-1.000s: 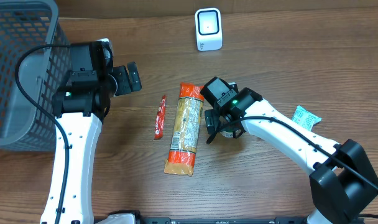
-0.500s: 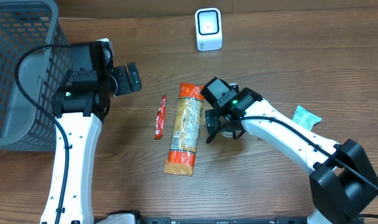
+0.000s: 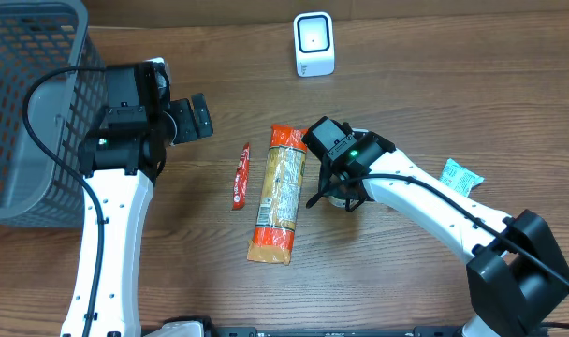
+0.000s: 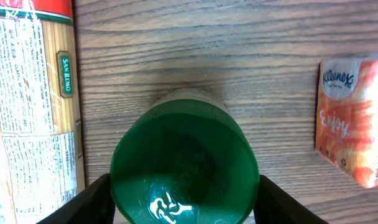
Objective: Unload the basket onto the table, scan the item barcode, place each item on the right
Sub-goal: 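Hold the green-lidded jar in the right gripper beside the spaghetti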
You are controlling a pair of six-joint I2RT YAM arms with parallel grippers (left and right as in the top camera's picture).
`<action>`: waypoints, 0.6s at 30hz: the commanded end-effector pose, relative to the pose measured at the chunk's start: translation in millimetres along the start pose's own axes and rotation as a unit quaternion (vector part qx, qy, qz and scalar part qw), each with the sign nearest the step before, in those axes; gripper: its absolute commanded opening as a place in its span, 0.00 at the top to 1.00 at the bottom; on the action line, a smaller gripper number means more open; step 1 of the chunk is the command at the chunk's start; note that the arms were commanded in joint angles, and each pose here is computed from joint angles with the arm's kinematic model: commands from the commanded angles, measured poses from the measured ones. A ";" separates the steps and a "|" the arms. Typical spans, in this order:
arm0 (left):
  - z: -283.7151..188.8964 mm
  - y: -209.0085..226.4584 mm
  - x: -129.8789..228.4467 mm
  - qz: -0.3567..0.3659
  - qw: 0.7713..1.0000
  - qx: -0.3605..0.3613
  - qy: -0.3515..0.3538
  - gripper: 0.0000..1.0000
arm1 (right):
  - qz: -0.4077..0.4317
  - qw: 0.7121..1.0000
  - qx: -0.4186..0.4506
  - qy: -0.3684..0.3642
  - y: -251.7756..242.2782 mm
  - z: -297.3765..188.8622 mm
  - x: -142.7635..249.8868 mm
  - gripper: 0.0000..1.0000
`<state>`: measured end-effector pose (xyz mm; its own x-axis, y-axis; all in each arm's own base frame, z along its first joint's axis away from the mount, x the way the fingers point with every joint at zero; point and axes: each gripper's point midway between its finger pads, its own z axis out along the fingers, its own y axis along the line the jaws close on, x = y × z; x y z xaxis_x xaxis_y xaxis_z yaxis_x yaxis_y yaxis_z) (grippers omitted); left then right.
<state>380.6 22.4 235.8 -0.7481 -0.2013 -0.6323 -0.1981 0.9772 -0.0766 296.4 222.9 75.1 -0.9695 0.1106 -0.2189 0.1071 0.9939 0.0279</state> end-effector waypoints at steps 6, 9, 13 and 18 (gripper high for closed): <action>0.6 1.7 -1.9 0.006 1.000 -0.006 -0.002 0.00 | -0.089 0.996 -0.004 0.000 2.7 2.3 0.3 0.46; 0.6 1.7 -1.9 0.006 1.000 -0.006 -0.002 0.00 | -0.140 0.990 -0.005 -0.002 3.2 2.3 -0.2 0.46; 0.6 1.7 -1.9 0.006 1.000 -0.006 -0.002 0.00 | -0.162 0.987 -0.005 -0.001 2.9 2.3 0.2 0.45; 0.6 1.7 -1.9 0.006 1.000 -0.006 -0.002 0.00 | -0.161 0.987 -0.004 0.000 2.5 2.3 0.6 0.30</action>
<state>380.6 22.4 235.9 -0.7479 -0.2013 -0.6326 -0.1981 0.9772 -0.0767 301.0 227.0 76.2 -0.9561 -0.1698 -0.2387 -0.1698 0.9853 -0.0208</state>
